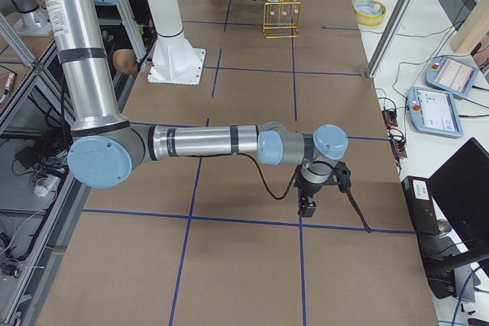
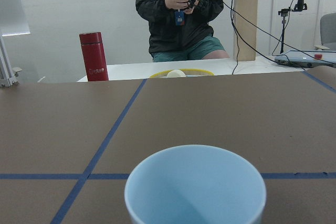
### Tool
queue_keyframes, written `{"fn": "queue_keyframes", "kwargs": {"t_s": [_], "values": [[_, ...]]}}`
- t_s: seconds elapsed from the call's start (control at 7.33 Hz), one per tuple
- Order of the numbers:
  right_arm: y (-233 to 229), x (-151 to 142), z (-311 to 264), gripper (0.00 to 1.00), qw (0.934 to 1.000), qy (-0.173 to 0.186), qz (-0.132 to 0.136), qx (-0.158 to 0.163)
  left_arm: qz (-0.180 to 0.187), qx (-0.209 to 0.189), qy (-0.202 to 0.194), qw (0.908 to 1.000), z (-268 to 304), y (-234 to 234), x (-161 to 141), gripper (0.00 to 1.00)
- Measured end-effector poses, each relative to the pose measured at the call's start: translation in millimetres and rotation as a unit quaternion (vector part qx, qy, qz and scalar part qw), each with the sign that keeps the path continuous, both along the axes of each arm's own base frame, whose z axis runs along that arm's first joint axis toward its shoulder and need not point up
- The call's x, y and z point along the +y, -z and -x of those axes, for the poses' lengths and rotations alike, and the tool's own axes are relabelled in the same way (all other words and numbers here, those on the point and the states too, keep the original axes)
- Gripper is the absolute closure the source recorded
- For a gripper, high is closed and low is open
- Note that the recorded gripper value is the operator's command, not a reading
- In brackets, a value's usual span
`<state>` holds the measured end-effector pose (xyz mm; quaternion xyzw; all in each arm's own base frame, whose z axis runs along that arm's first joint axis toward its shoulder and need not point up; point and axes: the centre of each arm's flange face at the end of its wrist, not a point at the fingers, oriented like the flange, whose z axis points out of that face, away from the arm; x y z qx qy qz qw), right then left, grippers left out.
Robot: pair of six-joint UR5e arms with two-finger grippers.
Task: Hang cup on cup holder
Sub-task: 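Lower the left gripper onto the light blue cup and grasp its rim, then lift the cup with the left gripper and tilt it sideways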
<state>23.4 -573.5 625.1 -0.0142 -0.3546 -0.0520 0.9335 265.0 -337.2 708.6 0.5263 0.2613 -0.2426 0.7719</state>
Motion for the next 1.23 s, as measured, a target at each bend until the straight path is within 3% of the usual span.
{"fn": "queue_keyframes", "kwargs": {"t_s": [0.55, 0.82, 0.95, 1.23], "values": [[0.1, 0.0, 0.0, 0.00, 1.0000, 0.000, 0.000, 0.000, 0.004, 0.005, 0.006, 1.0000, -6.4, -1.1, -13.7, 0.10], [0.1, 0.0, 0.0, 0.00, 1.0000, 0.000, 0.000, 0.000, 0.004, 0.007, 0.009, 0.9999, -8.3, -0.2, -18.0, 0.24], [0.2, 0.0, 0.0, 0.00, 1.0000, 0.000, 0.000, 0.000, 0.005, 0.009, 0.010, 0.9999, -8.8, 0.4, -19.6, 0.38], [-0.1, 0.0, 0.0, 0.00, 1.0000, 0.000, 0.000, 0.000, 0.007, 0.015, 0.012, 0.9998, -7.3, 2.8, -25.9, 0.47]]}}
